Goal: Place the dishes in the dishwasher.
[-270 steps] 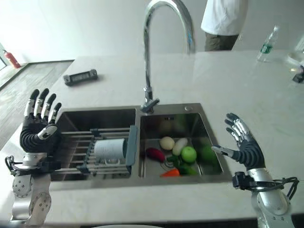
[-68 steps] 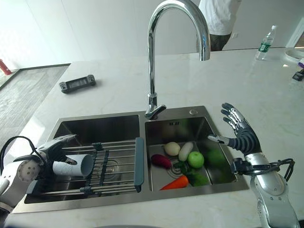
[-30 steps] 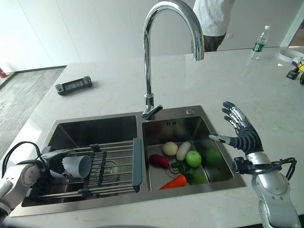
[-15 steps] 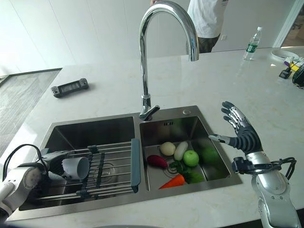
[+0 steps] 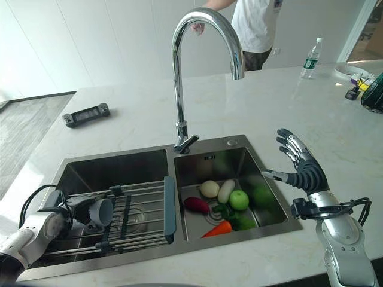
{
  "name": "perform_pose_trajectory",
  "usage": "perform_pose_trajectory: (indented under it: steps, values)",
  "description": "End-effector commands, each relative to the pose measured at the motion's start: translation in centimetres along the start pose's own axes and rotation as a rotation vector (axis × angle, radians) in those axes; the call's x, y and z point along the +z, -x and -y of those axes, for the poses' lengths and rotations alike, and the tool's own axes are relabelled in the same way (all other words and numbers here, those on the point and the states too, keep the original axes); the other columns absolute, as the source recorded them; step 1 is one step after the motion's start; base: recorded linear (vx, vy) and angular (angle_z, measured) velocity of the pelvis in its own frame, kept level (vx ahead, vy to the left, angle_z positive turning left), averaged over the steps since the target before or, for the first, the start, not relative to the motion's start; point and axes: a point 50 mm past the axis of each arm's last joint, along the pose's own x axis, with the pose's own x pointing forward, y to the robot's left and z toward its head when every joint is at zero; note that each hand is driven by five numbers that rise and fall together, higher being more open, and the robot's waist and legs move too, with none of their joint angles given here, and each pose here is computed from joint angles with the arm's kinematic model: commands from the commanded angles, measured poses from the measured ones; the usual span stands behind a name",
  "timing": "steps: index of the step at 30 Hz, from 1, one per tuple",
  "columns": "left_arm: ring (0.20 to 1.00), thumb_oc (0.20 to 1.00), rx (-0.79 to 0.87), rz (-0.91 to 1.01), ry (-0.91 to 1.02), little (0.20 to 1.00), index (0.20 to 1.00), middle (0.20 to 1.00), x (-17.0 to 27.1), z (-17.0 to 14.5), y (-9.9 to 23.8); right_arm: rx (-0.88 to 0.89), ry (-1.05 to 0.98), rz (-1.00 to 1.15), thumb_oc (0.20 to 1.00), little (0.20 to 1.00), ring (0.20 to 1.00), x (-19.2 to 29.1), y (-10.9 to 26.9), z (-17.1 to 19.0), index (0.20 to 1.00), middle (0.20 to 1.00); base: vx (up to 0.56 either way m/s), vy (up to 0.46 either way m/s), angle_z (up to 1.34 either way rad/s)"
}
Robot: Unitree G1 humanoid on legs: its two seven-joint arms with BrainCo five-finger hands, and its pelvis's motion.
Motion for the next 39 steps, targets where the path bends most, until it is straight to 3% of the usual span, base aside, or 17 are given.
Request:
perform_pose_trajectory:
  steps: [1, 5, 14, 18, 26, 36, 39]
  values:
    - [0.2, 0.2, -0.106, -0.106, 0.034, 0.2, 0.2, 0.2, -0.9, 1.8, -1.3, -0.009, 0.025, 0.148, 1.0, 1.0, 1.0, 2.2, -1.9, 0.4, 1.0, 1.0, -0.04, -0.016, -0.03]
    - [0.2, 0.2, -0.09, -0.082, 0.056, 0.2, 0.2, 0.2, -0.5, 2.3, -1.6, -0.018, 0.025, 0.145, 1.0, 1.0, 1.0, 2.2, -1.8, 0.5, 1.0, 1.0, -0.02, -0.009, -0.01]
    - [0.2, 0.2, 0.065, 0.078, 0.109, 0.2, 0.2, 0.2, 0.4, -0.8, -0.6, -0.028, 0.026, 0.138, 1.0, 1.0, 1.0, 1.8, -1.3, 0.4, 1.0, 1.0, -0.01, 0.0, 0.0]
    - [0.2, 0.2, 0.273, 0.207, 0.259, 0.2, 0.2, 0.2, 0.9, -4.6, 1.6, -0.052, 0.034, 0.135, 1.0, 1.0, 1.0, 1.8, -0.9, 0.7, 1.0, 1.0, -0.03, 0.013, 0.04]
    - [0.2, 0.2, 0.639, 0.367, 0.265, 0.2, 0.2, 0.2, 0.7, -9.5, 6.5, -0.075, 0.047, 0.125, 1.0, 1.0, 1.0, 2.1, -0.3, 1.3, 1.0, 1.0, -0.01, 0.027, 0.03]
    - [0.2, 0.2, 1.016, 0.531, 0.413, 0.2, 0.2, 0.2, 0.6, -11.0, 11.2, -0.065, 0.061, 0.096, 1.0, 1.0, 1.0, 2.1, 0.2, 1.3, 1.0, 1.0, 0.0, 0.047, 0.07]
    - [0.2, 0.2, 1.127, 0.577, 0.564, 0.2, 0.2, 0.2, -0.5, -11.2, 12.3, -0.048, 0.047, 0.092, 1.0, 1.0, 1.0, 1.8, 0.4, 1.1, 1.0, 1.0, -0.09, -0.026, -0.01]
